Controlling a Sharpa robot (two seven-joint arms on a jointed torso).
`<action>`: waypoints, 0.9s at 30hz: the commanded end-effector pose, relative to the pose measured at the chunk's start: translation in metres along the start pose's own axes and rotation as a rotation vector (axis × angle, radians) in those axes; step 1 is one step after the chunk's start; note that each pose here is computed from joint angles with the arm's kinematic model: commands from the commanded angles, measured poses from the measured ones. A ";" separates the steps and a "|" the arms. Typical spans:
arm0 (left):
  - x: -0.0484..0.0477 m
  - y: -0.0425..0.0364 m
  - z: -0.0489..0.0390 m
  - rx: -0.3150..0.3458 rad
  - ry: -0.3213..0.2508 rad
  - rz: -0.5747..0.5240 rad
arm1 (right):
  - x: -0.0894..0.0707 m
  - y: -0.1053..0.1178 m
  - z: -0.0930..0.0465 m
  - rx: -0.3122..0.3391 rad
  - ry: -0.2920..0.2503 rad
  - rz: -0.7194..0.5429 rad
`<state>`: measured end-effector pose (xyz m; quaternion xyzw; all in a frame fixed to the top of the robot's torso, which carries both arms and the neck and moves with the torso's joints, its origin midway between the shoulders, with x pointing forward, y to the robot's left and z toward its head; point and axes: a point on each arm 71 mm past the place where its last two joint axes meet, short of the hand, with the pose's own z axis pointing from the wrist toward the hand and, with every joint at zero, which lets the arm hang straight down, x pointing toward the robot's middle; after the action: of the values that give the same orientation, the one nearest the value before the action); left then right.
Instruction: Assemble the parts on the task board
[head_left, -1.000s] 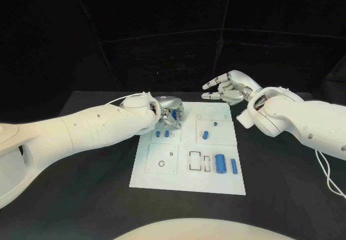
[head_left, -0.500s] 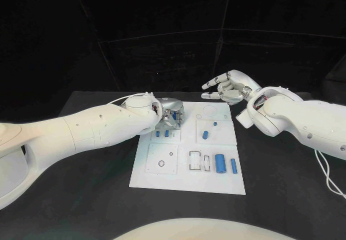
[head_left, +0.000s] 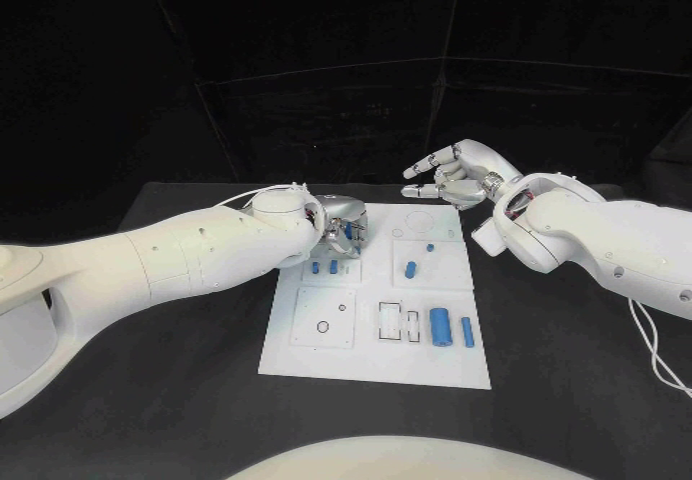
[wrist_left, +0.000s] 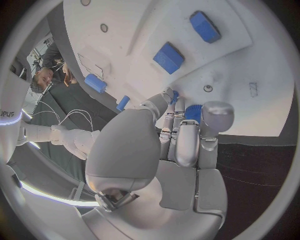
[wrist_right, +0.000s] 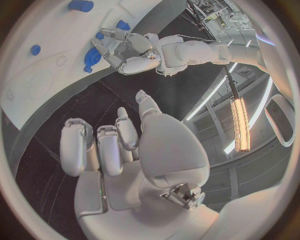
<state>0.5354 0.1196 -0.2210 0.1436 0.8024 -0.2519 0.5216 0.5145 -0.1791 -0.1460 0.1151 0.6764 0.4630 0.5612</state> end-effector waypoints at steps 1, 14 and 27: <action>0.0052 0.0030 -0.0003 -0.015 0.017 0.017 | 0.000 0.002 0.001 -0.006 0.003 0.002; -0.0004 -0.0013 -0.0065 0.053 -0.075 0.005 | 0.000 0.002 0.000 -0.009 0.000 0.002; -0.0139 0.0071 -0.0239 0.055 -0.138 -0.033 | -0.002 0.001 -0.001 -0.007 -0.003 0.001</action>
<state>0.5268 0.1398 -0.2062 0.1309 0.7704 -0.2798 0.5578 0.5144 -0.1804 -0.1459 0.1155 0.6761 0.4624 0.5619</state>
